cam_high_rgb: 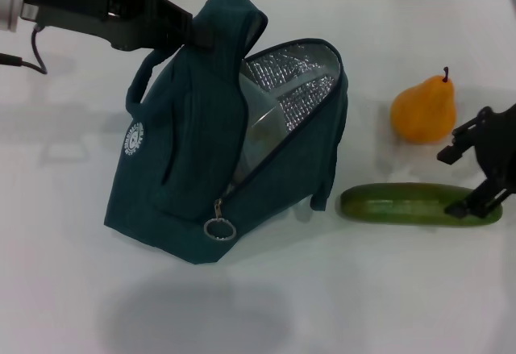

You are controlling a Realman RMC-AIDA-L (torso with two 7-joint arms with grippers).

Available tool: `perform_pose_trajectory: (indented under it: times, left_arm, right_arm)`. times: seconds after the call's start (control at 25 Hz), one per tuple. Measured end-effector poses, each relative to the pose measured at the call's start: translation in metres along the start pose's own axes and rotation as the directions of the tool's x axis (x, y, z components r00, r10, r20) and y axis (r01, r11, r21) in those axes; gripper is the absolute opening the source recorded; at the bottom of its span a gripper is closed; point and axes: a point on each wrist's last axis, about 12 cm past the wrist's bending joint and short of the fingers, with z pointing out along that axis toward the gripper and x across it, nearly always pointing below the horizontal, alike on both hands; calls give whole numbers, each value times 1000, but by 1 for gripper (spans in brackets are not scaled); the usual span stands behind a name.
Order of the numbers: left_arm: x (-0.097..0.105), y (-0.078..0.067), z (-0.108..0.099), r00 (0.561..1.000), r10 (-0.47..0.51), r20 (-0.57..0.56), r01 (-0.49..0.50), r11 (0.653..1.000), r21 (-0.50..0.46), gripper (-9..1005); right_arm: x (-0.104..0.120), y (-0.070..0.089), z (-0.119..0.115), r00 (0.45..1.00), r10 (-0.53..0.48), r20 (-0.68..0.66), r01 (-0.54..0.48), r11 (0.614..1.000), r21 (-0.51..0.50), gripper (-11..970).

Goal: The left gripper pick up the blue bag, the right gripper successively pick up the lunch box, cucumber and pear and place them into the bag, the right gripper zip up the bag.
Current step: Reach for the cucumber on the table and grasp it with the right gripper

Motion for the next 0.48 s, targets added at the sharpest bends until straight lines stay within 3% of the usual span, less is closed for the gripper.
perform_pose_trajectory:
  times: [0.24,0.48]
  left_arm:
    - [0,0,1,1000,-1,-2,1,1000,1,45]
    - [-2,-1,0,1000,2,-2,-2,1000,-3,45]
  right_arm:
    - [-10,-2,25,997,-66,-26,67,997,48,837]
    - [-10,-2,41,997,-68,-31,70,996,56,836]
